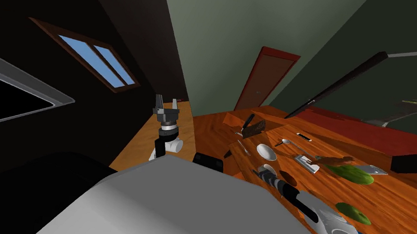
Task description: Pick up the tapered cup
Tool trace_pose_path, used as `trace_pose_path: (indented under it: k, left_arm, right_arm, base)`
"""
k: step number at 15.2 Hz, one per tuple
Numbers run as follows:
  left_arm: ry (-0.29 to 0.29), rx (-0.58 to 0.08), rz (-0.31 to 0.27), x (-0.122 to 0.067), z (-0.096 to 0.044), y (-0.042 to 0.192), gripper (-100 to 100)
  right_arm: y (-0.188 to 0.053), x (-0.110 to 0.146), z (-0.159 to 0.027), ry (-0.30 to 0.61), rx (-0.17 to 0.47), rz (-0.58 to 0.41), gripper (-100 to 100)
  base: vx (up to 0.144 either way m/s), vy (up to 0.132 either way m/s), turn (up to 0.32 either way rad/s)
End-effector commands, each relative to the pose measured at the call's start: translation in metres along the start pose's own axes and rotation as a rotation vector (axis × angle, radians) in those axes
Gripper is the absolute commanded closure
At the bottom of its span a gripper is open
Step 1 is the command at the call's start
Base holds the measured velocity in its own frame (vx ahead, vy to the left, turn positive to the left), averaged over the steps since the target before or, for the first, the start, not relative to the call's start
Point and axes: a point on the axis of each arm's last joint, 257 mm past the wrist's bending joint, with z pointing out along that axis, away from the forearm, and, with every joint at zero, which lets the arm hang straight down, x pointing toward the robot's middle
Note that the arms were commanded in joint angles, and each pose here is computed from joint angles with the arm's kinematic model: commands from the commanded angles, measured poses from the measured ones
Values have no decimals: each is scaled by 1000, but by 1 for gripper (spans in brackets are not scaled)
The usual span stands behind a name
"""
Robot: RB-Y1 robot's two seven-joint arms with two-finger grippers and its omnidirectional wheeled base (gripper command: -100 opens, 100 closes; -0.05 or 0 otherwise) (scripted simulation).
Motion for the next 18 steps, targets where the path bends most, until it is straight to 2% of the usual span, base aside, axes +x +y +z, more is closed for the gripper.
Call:
trace_pose_path:
  k: [1,3,4,6,7,8,11,13,16,18]
  left_arm:
    - [0,0,0,0,0,0,0]
    - [0,0,0,0,0,0,0]
    - [0,0,0,0,0,0,0]
    - [0,0,0,0,0,0,0]
    - [0,0,0,0,0,0,0]
    - [0,0,0,0,0,0,0]
    - [0,0,0,0,0,0,0]
    - [0,0,0,0,0,0,0]
    - [0,0,0,0,0,0,0]
    - [0,0,0,0,0,0,0]
  right_arm:
    - [-17,22,-12,64,25,-40,-100]
    - [-31,60,-29,163,41,-99,-100]
    - [-31,60,-29,163,41,-99,-100]
    - [-36,94,-44,248,42,-143,-100]
    - [-36,94,-44,248,42,-143,-100]
    - [-35,109,-50,284,38,-160,-100]
    - [-34,122,-55,315,33,-173,-100]
    - [-29,147,-65,373,17,-197,-100]
    - [-30,143,-63,367,21,-191,-100]
    - [-16,149,-50,368,25,-183,-100]
  base:
    - [48,-52,217]
    - [47,-53,247]
    - [44,-56,173]
    - [45,-38,189]
    - [44,-31,160]
    - [40,-24,126]
    - [25,-16,88]
    - [19,-16,132]
    - [11,-15,47]
    - [2,-46,63]
